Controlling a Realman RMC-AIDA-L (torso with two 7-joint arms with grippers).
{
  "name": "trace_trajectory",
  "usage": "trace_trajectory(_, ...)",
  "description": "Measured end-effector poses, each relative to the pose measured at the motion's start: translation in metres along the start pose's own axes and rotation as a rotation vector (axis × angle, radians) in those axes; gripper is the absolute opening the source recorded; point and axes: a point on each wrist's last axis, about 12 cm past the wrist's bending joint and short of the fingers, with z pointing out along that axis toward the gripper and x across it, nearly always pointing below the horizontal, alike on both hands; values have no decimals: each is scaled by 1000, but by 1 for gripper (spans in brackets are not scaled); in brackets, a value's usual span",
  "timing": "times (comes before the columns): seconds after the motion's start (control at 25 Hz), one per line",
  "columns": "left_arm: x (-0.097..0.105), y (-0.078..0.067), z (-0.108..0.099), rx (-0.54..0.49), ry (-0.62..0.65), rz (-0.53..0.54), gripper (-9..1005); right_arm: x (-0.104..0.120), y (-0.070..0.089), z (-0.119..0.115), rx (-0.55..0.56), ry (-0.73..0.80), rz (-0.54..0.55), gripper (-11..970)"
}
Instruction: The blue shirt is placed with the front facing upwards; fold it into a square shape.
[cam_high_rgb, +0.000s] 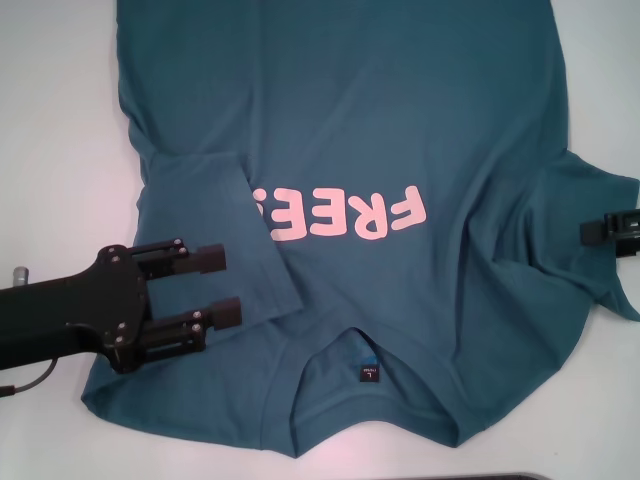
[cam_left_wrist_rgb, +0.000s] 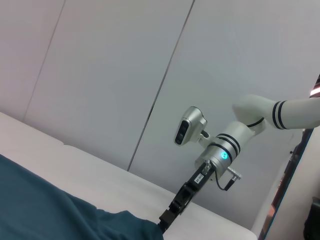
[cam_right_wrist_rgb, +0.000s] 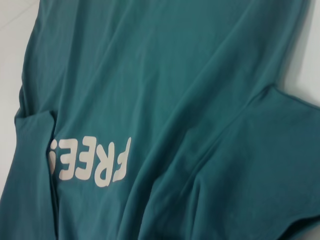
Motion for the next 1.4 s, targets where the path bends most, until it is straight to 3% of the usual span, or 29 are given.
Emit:
trace_trajectory(0.68, 0, 0, 0, 1, -1, -1, 642, -4, 6, 7, 30, 13, -70, 750)
trace_trajectory(1.4, 0, 0, 0, -1, 1, -8, 642, -3, 5, 4, 14, -10, 8, 715)
